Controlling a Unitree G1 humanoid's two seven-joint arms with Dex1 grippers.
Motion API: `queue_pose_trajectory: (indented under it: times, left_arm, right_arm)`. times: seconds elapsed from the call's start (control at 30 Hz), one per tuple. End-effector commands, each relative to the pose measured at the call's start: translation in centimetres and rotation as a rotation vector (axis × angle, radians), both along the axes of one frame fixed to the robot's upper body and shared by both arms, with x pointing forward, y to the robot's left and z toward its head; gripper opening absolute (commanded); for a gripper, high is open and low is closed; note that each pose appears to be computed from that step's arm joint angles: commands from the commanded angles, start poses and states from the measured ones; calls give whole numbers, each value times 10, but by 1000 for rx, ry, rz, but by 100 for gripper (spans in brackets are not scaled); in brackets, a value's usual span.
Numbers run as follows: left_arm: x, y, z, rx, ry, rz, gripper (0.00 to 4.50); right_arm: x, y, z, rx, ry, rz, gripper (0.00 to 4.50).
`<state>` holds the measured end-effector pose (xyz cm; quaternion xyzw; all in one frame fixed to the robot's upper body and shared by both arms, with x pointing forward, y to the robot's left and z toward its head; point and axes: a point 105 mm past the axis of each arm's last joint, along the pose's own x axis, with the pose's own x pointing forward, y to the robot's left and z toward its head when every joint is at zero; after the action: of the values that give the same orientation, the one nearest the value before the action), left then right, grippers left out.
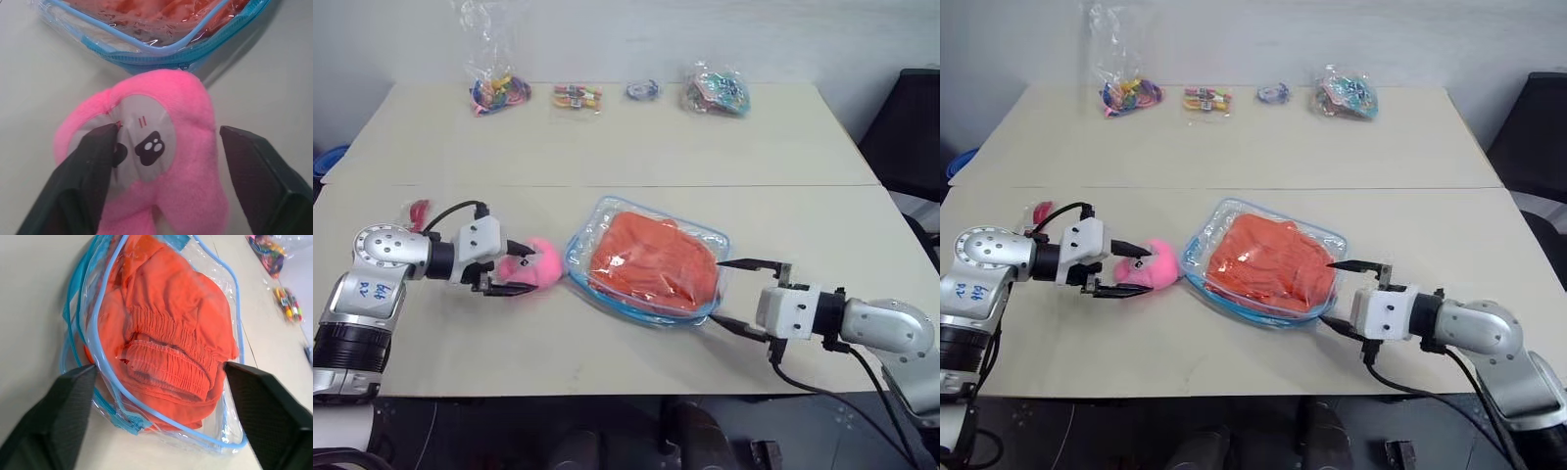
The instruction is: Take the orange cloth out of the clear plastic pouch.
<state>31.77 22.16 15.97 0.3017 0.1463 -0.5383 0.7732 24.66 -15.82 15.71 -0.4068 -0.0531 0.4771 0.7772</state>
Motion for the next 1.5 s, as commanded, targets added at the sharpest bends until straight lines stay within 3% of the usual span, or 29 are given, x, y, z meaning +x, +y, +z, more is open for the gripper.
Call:
queue_pose_trajectory:
  times: [0.03, 0.13, 0.27, 0.4, 0.63, 1.07, 1.17, 1.47, 1.5]
  left_arm:
    - [-3, 10, 36, -34, 6, 17, 361]
    - [-5, -5, 58, -55, -12, -57, 361]
    - [0, -41, 69, 41, -185, -214, 361]
    - [-5, -76, 52, 186, -350, -437, 361]
    - [-1, -90, 20, 303, -483, -569, 361]
    - [15, -101, 18, 289, -606, -567, 361]
    - [14, -102, 16, 276, -606, -565, 307]
    - [1, -100, 17, 171, -507, -559, 16]
    - [0, -101, 17, 161, -496, -559, 2]
  right_arm:
    - [-22, 1, 13, 43, 64, 17, 446]
    - [-28, 1, 21, 131, 112, -29, 446]
    - [-32, 7, 33, 265, 188, -59, 446]
    - [-40, 20, 48, 393, 265, -41, 446]
    - [-42, 25, 57, 448, 270, -83, 446]
    - [-41, 24, 53, 446, 261, -120, 446]
    - [-40, 23, 53, 442, 254, -124, 450]
    - [-41, 22, 47, 413, 246, -138, 450]
    - [-41, 22, 46, 411, 245, -138, 450]
